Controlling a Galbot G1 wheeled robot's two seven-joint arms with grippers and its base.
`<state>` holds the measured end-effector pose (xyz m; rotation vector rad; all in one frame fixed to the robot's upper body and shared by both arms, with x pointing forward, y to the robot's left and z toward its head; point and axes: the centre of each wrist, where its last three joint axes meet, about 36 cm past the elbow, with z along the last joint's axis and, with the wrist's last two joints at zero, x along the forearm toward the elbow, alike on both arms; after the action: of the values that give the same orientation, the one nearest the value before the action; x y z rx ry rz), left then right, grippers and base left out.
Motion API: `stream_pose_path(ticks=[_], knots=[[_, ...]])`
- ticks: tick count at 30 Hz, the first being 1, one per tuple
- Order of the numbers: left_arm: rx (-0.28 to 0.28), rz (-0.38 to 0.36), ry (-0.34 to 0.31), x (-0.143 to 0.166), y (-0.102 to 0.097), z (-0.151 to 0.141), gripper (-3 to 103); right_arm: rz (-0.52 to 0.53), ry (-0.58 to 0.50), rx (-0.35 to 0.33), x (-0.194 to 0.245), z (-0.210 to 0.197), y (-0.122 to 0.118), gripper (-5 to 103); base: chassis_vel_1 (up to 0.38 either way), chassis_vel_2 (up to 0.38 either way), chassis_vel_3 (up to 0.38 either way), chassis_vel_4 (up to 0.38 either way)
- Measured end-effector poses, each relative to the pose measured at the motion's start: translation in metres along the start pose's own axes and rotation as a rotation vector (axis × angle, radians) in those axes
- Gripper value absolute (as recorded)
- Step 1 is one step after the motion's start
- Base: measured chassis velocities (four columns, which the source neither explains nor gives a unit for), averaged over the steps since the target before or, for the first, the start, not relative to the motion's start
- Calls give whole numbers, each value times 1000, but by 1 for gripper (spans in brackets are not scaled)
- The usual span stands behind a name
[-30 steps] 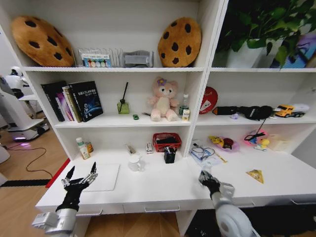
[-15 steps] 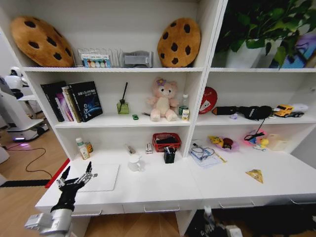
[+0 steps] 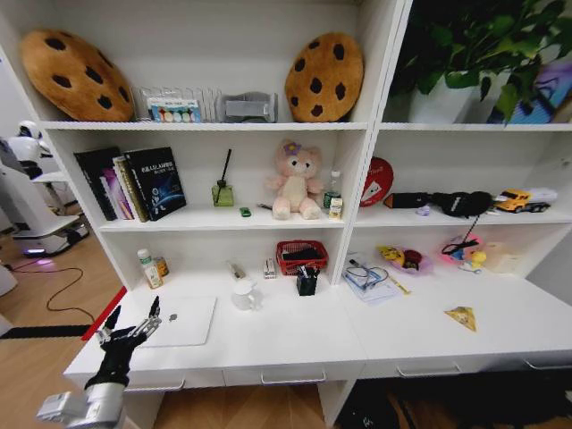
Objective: Organize the objects on the table.
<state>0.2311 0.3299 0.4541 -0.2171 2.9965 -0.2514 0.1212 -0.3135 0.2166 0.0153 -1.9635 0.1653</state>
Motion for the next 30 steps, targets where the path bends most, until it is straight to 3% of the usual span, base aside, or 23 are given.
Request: stream_pose_path(ticks=[19,25,29,30], knots=[[-14,13,1,7,-7,-5,100,9,-58,9,-26,14,-6,24,-154,-145,145,148],[-18,17,-1,8,-10,-7,100,2,-237,55,-91,2,-7,24,-60,-106,89,65],[-33,16,10,11,-14,-6,100,5,-423,106,-149,-22,-2,24,42,58,-23,-35],[-33,16,10,11,-14,-6,100,5,-423,106,-149,-22,-2,24,66,93,-30,-48]])
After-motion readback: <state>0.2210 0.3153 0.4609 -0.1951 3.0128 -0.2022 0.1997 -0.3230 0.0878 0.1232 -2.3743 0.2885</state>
